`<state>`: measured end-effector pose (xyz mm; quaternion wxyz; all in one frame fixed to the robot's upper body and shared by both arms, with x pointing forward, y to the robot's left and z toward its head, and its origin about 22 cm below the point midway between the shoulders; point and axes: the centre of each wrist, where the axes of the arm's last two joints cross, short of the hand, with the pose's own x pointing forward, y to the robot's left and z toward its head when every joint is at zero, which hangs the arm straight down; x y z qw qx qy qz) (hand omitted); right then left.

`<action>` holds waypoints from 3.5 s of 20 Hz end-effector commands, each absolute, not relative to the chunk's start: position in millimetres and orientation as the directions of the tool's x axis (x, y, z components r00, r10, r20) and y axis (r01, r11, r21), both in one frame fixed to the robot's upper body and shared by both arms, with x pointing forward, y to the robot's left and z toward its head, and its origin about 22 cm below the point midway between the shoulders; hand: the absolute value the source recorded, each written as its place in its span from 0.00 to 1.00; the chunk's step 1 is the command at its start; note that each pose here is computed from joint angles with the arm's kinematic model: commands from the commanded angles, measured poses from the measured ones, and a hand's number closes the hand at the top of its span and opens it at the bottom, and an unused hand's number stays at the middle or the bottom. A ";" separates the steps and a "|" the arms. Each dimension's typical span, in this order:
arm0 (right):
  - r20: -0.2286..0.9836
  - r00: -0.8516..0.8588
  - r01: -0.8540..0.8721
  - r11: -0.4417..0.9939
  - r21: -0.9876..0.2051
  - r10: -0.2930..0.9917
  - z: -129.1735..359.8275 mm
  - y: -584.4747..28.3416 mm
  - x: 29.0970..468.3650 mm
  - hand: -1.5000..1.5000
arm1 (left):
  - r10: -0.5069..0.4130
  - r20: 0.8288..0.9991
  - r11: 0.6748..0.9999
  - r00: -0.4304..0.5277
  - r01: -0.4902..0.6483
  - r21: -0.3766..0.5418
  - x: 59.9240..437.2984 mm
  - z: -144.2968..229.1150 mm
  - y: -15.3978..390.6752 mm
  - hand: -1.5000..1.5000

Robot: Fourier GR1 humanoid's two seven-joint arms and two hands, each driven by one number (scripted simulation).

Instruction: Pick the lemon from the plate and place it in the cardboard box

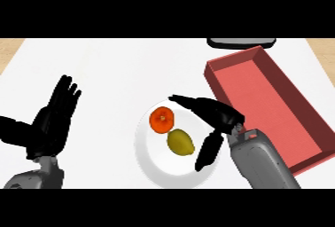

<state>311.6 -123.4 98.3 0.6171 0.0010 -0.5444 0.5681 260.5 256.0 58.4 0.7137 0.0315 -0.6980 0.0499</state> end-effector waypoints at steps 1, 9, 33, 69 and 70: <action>0.638 -0.246 -0.689 0.332 -0.645 0.729 79.2 -116.9 320.5 0.00 | 0.019 1.000 0.993 -0.008 -0.117 -0.019 263.1 45.0 270.0 0.50; 0.625 -0.251 -0.690 0.316 -0.651 0.739 61.4 -125.8 312.9 0.00 | 0.024 0.999 0.993 0.029 -0.119 -0.020 269.1 33.9 262.0 0.50; 0.607 -0.253 -0.714 0.277 -0.643 0.753 30.5 -91.1 306.7 0.00 | 0.027 0.999 0.994 0.020 -0.102 -0.025 265.9 69.4 273.8 0.50; 0.181 -0.431 -0.033 0.184 -0.982 0.884 142.8 38.0 166.7 1.00 | 0.013 0.999 0.997 0.032 -0.073 -0.011 268.2 51.6 242.1 0.50; 0.221 -0.427 -0.048 0.222 -0.974 0.877 132.6 37.9 156.4 1.00 | 0.041 0.999 0.995 0.024 -0.088 -0.038 268.1 59.7 241.3 0.50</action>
